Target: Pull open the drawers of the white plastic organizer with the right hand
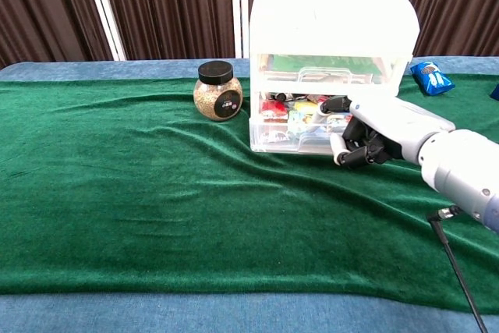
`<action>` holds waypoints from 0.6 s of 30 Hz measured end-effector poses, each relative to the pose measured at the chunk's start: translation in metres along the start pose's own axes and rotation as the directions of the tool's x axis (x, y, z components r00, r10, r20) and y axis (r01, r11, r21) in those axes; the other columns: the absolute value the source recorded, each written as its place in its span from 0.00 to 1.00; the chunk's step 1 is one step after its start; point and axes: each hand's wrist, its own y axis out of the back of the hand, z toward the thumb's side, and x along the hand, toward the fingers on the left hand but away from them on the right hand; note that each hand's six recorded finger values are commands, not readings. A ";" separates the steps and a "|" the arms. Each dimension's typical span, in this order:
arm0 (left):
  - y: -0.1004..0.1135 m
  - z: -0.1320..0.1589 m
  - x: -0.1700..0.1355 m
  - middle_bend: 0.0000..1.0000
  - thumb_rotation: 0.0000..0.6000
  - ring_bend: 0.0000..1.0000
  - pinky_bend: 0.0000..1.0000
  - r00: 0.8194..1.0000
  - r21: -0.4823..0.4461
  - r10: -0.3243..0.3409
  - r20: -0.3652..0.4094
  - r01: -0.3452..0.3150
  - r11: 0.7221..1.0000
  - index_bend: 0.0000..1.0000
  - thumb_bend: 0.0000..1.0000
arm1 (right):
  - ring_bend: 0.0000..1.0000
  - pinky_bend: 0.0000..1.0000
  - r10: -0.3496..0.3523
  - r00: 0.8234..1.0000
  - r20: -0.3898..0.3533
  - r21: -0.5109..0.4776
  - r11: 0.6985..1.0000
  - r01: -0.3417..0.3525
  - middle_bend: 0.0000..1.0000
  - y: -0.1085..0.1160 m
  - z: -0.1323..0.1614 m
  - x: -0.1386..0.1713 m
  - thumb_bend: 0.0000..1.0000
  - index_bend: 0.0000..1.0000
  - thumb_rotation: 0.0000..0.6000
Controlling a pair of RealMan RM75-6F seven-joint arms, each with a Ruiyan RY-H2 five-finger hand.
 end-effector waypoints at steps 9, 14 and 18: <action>0.000 -0.001 0.000 0.00 1.00 0.00 0.00 1.000 0.000 -0.001 -0.002 0.001 1.000 0.00 0.08 | 0.96 0.85 0.006 1.000 -0.008 -0.004 1.000 -0.006 0.94 -0.002 0.003 0.005 0.65 0.57 1.00; 0.000 0.000 0.000 0.00 1.00 0.00 0.00 1.000 0.001 -0.002 -0.001 0.002 1.000 0.00 0.08 | 0.96 0.85 0.014 1.000 -0.010 -0.003 1.000 -0.014 0.93 -0.005 0.005 0.007 0.65 0.59 1.00; 0.001 -0.001 0.000 0.00 1.00 0.00 0.00 1.000 -0.002 0.001 -0.001 -0.001 1.000 0.00 0.08 | 0.96 0.85 0.016 1.000 -0.011 0.004 1.000 -0.016 0.94 -0.005 0.006 0.008 0.65 0.60 1.00</action>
